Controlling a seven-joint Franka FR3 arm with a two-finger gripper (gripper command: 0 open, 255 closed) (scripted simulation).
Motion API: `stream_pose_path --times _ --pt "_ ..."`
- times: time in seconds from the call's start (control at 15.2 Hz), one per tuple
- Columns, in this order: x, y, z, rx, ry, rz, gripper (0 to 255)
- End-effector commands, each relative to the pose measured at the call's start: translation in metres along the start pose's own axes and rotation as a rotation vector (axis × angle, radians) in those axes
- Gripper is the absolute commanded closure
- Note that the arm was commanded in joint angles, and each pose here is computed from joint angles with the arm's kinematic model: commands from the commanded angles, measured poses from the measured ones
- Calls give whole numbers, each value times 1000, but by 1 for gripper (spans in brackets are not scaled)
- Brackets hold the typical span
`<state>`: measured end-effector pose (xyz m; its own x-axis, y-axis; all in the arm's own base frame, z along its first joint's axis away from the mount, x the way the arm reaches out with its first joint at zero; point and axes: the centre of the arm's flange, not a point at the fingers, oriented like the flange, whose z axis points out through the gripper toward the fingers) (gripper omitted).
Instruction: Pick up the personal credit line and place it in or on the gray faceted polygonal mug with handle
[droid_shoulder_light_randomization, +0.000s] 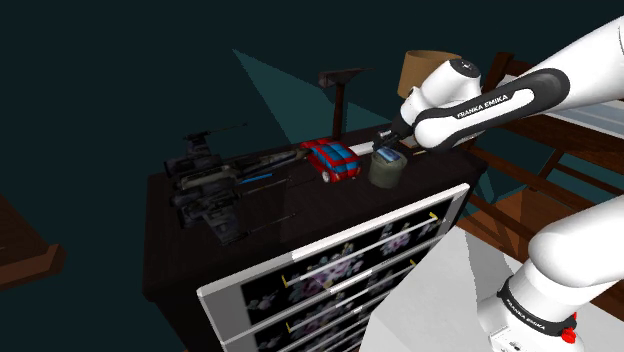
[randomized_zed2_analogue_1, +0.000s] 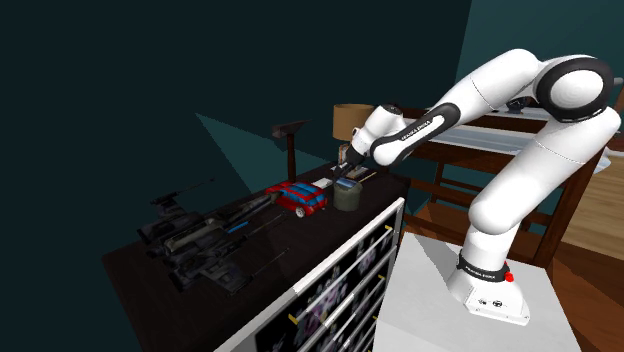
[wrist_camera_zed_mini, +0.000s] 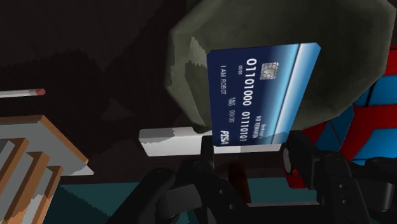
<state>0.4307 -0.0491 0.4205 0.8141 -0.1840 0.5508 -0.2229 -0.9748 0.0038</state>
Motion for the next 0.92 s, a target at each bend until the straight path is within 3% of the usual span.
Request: stream_pose_path --times 0.0,0.33,0.4,0.73,0.86 --pt "-1 0 2 0 0 0 255" --pt "-1 0 2 0 0 0 255" --pt "-1 0 2 0 0 0 0" --pt "-1 0 2 0 0 0 0" --pt "-1 0 -25 0 0 0 0"
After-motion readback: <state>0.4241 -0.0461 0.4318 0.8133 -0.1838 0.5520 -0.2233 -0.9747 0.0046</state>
